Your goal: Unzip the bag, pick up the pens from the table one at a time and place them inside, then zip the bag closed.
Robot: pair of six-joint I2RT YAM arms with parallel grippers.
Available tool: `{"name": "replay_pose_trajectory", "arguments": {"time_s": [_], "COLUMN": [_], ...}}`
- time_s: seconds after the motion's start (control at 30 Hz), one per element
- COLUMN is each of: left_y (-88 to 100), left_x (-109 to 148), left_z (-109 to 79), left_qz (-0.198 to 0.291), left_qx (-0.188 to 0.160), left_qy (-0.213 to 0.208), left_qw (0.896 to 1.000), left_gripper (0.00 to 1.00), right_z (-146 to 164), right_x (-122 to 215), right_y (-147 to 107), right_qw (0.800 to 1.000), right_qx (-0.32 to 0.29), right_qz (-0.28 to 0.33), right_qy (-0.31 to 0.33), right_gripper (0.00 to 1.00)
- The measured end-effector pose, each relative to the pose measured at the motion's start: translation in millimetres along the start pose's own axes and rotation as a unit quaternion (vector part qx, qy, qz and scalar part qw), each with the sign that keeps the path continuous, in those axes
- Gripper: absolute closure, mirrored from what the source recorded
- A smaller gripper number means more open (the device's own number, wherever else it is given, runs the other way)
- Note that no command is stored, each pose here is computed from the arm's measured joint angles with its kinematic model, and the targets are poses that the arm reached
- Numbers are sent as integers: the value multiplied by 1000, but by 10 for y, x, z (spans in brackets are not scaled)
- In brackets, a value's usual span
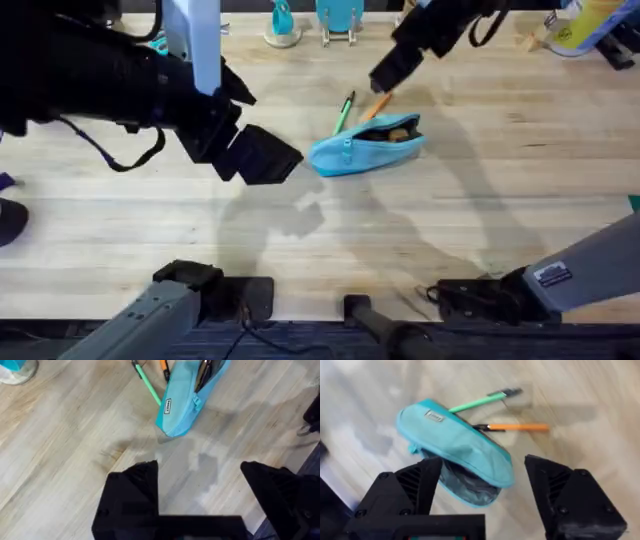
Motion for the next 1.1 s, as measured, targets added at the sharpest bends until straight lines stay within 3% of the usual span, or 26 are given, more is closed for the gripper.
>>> {"name": "replay_pose_trajectory", "arguments": {"time_s": [0.13,0.23,0.4,0.63,0.9,1.1], "left_y": [0,0,0,0,0,0], "left_x": [0,0,0,0,0,0], "left_z": [0,0,0,0,0,0], "left_qz": [0,0,0,0,0,0], "left_qx": [0,0,0,0,0,0], "left_qy": [0,0,0,0,0,0], "left_qw": [1000,1000,1000,1000,1000,1000], "left_gripper": [6,6,5,5,4,4], "right_z": [-253,-403,-443,-562,-769,-828], "right_x": [70,116,126,148,83,-73], "right_y": [-65,-100,-78,212,383,380], "right_qw": [993,985,981,972,941,912], "right_qx": [-117,-166,-190,-204,-296,-377], "right_qz": [-7,-15,-25,-95,-139,-134], "right_qy": [-22,-34,-38,-61,-91,-92], "right_gripper": [7,7,6,5,5,5]}}
Point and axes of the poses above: each hand's point on the last joint's axis, 136 mm out from that joint toward the fingers, its own x axis back along the fingers, its own z axis along the line the jaws close on, y = z × x, the point moved 4 cm from there along x, back along the fingers, and after that the axes turned 6 degrees about -x, right-handed, at the moved point
